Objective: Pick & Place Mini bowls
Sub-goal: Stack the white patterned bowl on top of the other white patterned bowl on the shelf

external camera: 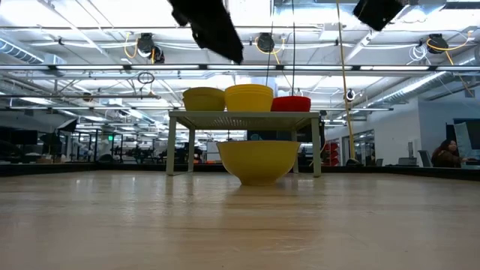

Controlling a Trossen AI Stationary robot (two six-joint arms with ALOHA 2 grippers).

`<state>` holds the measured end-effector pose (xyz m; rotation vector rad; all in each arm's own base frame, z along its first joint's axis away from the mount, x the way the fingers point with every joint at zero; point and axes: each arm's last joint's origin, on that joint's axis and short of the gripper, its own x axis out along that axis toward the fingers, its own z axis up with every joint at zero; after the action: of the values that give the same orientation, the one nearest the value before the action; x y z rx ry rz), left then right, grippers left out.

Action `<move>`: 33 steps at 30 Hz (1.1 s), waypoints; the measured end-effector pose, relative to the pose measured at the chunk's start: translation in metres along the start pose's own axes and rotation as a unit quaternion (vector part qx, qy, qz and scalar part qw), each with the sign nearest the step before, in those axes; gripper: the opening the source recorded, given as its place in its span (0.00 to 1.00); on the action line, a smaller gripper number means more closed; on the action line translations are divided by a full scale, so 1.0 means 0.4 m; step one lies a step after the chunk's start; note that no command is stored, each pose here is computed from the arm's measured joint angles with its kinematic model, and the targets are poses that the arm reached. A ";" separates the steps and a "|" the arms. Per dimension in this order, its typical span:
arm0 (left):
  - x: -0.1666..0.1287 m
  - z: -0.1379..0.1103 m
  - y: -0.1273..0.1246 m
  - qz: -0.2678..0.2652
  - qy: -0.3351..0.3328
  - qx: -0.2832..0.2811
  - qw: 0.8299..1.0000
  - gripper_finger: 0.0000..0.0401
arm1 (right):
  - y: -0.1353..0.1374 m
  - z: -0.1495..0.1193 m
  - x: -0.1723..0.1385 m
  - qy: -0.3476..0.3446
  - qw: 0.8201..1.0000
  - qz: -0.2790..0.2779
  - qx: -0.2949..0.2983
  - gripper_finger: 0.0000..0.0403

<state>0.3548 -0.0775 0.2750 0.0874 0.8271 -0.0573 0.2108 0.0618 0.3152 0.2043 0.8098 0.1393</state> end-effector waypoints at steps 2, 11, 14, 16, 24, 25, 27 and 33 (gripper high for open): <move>0.033 -0.010 -0.004 0.001 0.018 0.016 1.000 0.50 | 0.002 -0.006 -0.032 -0.013 1.000 0.007 -0.007 0.48; 0.163 -0.061 -0.015 0.021 0.086 0.062 0.994 0.50 | -0.013 -0.045 -0.109 -0.062 0.998 0.019 -0.027 0.47; 0.192 -0.074 -0.014 0.028 0.100 0.072 0.992 0.50 | -0.027 -0.078 -0.106 -0.062 0.998 0.000 -0.021 0.47; 0.209 -0.082 -0.011 0.029 0.107 0.075 0.991 0.50 | -0.037 -0.102 -0.098 -0.061 0.998 -0.008 -0.012 0.48; 0.216 -0.081 0.020 0.046 0.108 0.061 0.991 0.50 | -0.068 -0.194 -0.051 -0.087 0.996 0.005 -0.003 0.47; 0.217 -0.082 0.022 0.040 0.109 0.061 0.991 0.50 | -0.072 -0.204 -0.044 -0.094 0.996 0.008 -0.003 0.47; 0.217 -0.081 0.022 0.021 0.109 0.069 0.991 0.50 | -0.079 -0.225 -0.028 -0.110 0.994 0.013 -0.003 0.47; 0.233 -0.091 0.019 0.008 0.119 0.078 0.990 0.50 | -0.099 -0.284 0.013 -0.158 0.987 0.031 -0.009 0.48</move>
<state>0.3917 -0.0678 0.1822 0.2532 1.0597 -0.0979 0.1334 0.0387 0.2260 0.2274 0.4864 0.1671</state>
